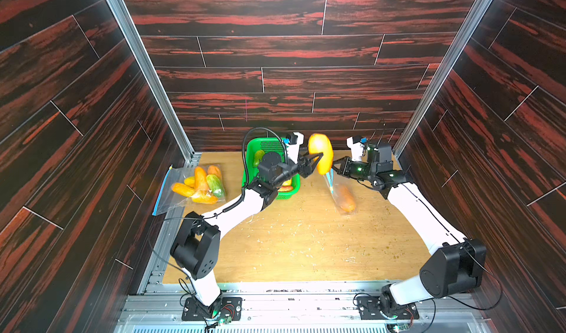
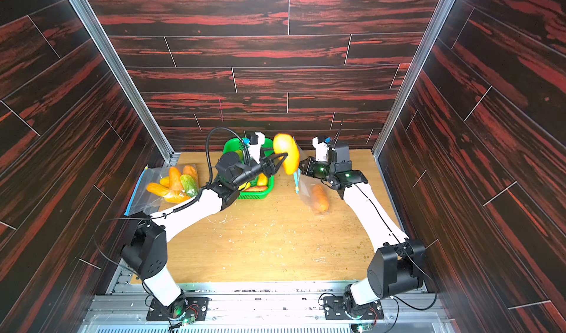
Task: Place the mango in a zip-top bag and seal the zipper
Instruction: Place the mango in the zipper food storage bag.
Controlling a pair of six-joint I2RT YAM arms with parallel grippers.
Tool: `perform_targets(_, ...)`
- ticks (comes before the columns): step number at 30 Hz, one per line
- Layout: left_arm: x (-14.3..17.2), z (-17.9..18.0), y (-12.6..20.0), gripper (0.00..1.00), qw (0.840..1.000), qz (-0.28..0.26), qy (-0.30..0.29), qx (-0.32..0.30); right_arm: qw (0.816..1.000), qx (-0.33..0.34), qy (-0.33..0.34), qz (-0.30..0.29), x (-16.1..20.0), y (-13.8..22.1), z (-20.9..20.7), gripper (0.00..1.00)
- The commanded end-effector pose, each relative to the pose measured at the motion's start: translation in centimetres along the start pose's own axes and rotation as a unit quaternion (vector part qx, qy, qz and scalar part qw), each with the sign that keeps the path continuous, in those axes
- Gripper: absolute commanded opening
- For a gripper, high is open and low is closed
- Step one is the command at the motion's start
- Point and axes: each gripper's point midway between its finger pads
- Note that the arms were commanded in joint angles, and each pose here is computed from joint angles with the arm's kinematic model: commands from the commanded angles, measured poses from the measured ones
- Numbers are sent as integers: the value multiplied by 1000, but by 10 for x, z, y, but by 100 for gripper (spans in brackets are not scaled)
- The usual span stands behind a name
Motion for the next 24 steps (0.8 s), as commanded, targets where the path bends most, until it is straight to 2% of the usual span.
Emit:
perform_targets(1, -19, -13, -7, 19, 999, -39, -6, 25, 999, -22, 20, -21, -15, 17, 23, 0)
perform_targets(5, -29, -14, -3, 19, 997, -73, 11, 27, 999, -20, 21, -20, -15, 19, 23, 0)
perform_targets(10, -27, -11, -7, 19, 996, -78, 22, 34, 999, -31, 23, -30, -20, 24, 31, 0)
perform_targets(24, 13, 4, -6, 16, 998, -59, 2, 28, 998, -24, 4, -66, -50, 39, 40, 0)
Point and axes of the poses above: each gripper's point midway between its finger pads, its own y axis back along the fingers, its own z axis along the line the jaws close on, x = y × z, and after that the axes turned 11 degrees about y, right-handed
